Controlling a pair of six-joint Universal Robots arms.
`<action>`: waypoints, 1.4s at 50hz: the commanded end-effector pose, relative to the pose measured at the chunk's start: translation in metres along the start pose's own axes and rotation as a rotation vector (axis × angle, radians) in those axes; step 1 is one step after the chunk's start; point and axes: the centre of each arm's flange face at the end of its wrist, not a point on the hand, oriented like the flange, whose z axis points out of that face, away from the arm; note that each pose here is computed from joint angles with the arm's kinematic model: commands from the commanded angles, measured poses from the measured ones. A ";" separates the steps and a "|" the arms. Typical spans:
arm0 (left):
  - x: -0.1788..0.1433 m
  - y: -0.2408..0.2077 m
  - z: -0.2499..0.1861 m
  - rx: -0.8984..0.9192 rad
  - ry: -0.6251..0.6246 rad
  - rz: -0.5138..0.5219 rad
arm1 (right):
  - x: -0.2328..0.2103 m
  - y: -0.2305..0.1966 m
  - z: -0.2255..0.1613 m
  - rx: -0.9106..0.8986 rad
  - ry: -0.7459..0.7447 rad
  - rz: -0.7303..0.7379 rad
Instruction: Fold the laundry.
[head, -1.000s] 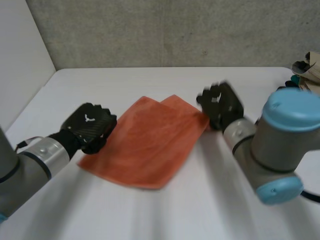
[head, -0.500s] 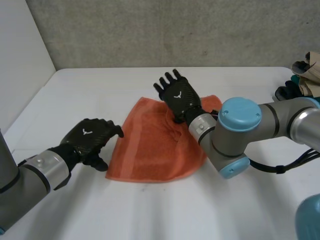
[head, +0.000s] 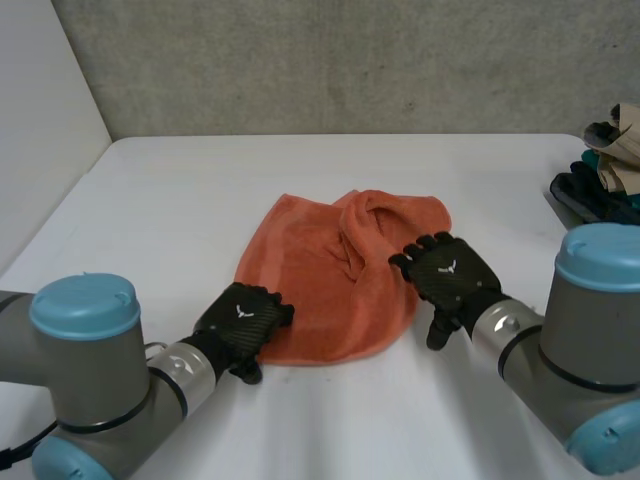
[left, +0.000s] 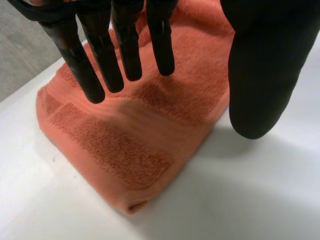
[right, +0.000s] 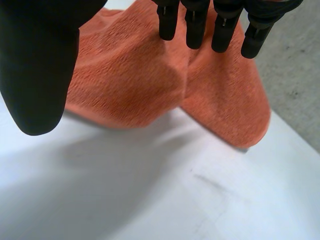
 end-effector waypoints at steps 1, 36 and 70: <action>-0.003 0.005 0.012 -0.006 -0.012 0.033 | 0.005 0.015 -0.001 -0.027 0.013 0.017; -0.020 -0.004 0.062 0.066 -0.068 0.059 | 0.001 0.023 -0.003 -0.040 -0.007 0.023; -0.027 -0.033 0.031 0.122 -0.179 0.073 | 0.016 0.016 0.012 -0.070 0.071 0.275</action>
